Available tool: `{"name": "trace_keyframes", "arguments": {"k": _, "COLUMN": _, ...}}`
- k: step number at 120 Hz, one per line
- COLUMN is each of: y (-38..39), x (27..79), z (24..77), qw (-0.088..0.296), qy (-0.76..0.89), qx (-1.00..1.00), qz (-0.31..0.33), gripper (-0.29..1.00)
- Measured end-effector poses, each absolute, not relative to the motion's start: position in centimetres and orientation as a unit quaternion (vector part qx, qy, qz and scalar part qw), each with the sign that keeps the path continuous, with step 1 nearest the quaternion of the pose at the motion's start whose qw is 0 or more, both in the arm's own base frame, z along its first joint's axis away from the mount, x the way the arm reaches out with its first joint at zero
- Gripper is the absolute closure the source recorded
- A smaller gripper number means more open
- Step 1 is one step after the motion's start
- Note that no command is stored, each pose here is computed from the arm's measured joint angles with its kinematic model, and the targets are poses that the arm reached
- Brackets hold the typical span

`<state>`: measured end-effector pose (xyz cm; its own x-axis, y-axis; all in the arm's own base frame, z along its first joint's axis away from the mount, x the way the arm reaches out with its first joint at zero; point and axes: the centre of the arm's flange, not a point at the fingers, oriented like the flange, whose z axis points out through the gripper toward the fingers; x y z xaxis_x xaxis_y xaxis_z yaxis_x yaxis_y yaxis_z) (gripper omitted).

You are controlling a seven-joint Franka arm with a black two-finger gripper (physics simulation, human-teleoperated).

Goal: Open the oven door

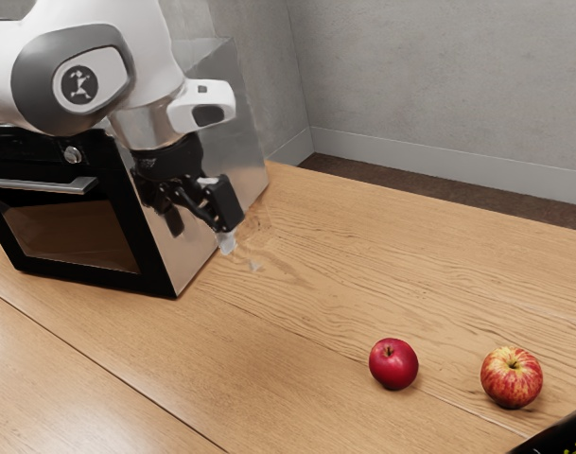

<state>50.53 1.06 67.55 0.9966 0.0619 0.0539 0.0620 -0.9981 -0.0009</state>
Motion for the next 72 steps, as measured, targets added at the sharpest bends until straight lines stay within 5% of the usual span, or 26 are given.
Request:
{"name": "trace_keyframes", "arguments": {"k": 39, "y": 23.2, "x": 26.6, "z": 71.4, "qw": -0.094, "qy": -0.408, "qx": -0.904, "qz": -0.085, "gripper": 0.0}}
{"name": "trace_keyframes", "arguments": {"k": 57, "y": 23.0, "x": 25.8, "z": 71.6, "qw": -0.08, "qy": -0.492, "qx": -0.855, "qz": -0.142, "gripper": 0.0}}
{"name": "trace_keyframes", "arguments": {"k": 72, "y": 22.0, "x": 28.0, "z": 70.6, "qw": -0.119, "qy": -0.524, "qx": -0.822, "qz": -0.192, "gripper": 0.0}}
